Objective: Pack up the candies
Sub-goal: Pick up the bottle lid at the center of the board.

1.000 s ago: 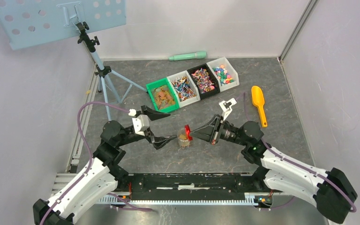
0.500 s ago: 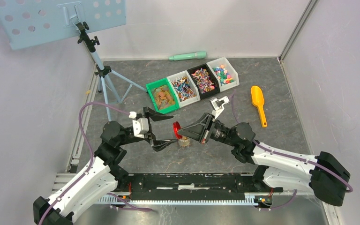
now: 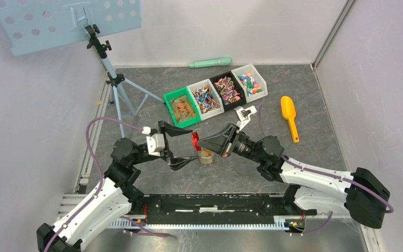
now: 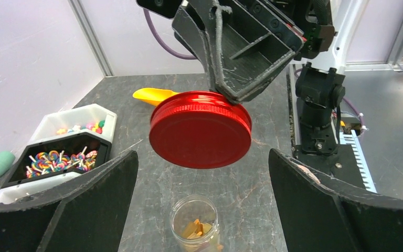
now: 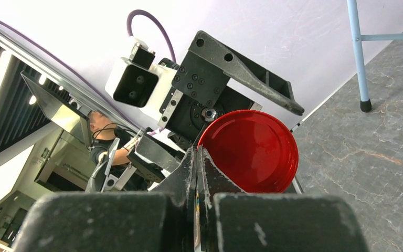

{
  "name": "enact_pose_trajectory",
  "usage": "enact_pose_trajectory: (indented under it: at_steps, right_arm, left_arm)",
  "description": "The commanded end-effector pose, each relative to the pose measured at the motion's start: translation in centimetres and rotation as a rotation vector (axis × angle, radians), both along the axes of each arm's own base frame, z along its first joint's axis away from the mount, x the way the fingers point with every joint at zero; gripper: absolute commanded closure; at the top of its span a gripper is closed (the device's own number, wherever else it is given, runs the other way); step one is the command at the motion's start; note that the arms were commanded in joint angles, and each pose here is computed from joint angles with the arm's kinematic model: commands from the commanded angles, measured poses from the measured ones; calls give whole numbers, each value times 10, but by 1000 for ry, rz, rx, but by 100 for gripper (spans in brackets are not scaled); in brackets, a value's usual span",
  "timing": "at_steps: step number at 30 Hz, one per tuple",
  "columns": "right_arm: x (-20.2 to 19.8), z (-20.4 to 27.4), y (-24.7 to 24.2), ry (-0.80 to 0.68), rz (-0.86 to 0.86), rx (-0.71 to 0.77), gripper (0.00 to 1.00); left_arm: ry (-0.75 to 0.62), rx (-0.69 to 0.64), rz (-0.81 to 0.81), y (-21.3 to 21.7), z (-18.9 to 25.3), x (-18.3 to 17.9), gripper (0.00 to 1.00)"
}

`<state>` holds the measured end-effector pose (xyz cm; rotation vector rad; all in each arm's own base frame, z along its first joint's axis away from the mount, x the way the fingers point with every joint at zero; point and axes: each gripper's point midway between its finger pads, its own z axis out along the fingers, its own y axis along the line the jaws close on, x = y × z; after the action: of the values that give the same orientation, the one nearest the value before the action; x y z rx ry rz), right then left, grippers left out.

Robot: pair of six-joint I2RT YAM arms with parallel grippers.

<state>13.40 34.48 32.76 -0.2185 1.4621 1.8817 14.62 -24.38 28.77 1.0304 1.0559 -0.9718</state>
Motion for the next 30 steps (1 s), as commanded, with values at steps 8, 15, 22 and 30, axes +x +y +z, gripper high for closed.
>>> enact_pose_trajectory:
  at_steps: [8, 15, 22, 30]
  right_arm:
    - [-8, 34, 2, -50, 13, 93, 100]
    - [-9, 33, 2, -48, 13, 93, 100]
    - [-9, 28, 2, -34, 22, 93, 100]
    - [-11, 24, 8, -22, 39, 75, 100]
  left_arm:
    - [-47, -42, 32, 3, 9, 2, 0]
    - [-63, -42, 27, 4, 12, 0, 2]
    - [-62, -24, 0, 1, 11, -2, 0]
    - [-49, -38, 31, 3, 12, 2, 0]
